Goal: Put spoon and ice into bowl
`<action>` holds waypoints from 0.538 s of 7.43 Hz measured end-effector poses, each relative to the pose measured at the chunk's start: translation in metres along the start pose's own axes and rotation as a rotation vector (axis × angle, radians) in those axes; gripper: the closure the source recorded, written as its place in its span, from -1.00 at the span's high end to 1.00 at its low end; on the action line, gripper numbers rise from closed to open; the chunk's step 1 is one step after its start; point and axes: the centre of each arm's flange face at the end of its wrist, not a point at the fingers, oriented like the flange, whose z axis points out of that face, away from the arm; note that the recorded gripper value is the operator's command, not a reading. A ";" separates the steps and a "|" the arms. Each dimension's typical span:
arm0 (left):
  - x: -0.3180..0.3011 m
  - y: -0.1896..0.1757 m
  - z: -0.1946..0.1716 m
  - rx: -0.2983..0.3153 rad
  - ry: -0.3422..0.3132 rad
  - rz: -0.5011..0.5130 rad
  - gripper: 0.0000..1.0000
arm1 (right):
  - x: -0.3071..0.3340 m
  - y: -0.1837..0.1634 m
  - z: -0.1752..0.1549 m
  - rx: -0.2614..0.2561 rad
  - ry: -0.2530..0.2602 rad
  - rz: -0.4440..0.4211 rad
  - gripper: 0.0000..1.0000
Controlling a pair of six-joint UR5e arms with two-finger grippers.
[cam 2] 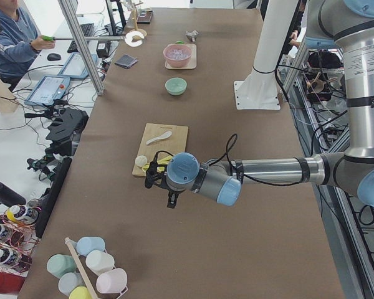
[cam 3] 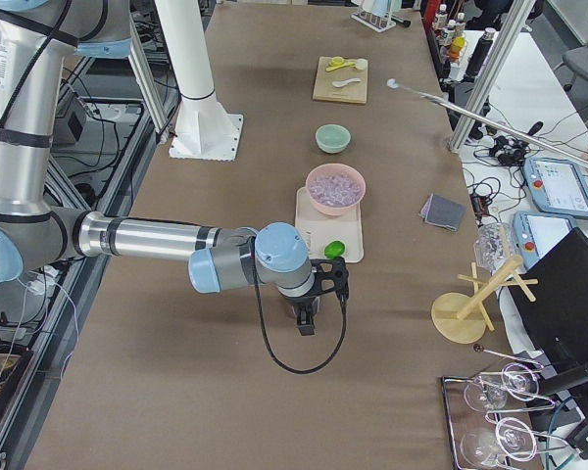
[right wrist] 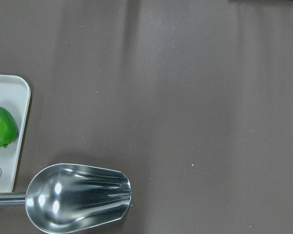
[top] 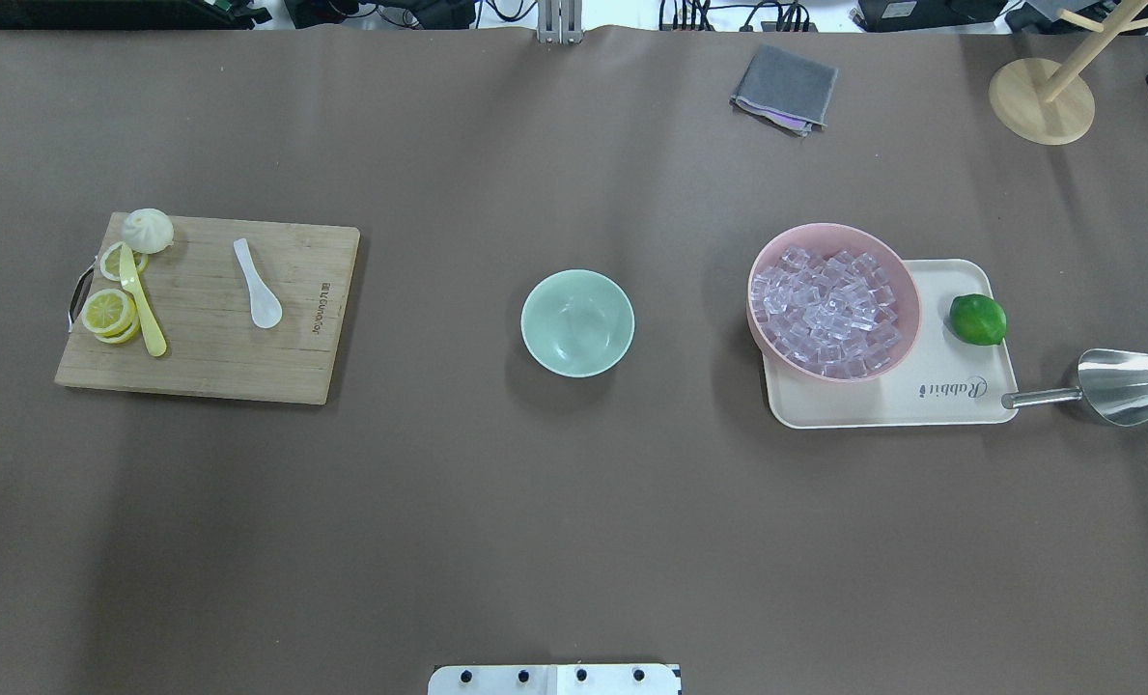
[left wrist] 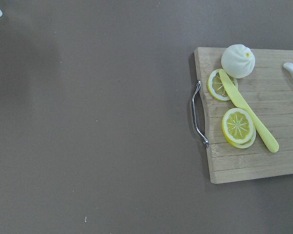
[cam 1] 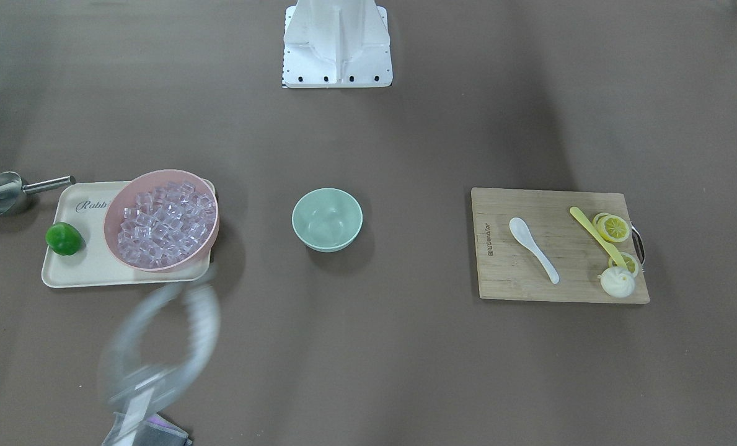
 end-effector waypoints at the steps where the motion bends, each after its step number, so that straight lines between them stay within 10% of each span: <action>1: -0.001 0.001 0.000 -0.001 -0.001 0.000 0.96 | 0.000 0.000 0.000 0.000 -0.001 0.000 1.00; 4: -0.002 0.006 0.001 -0.004 -0.001 0.006 0.96 | -0.001 0.001 0.001 0.003 -0.003 -0.008 1.00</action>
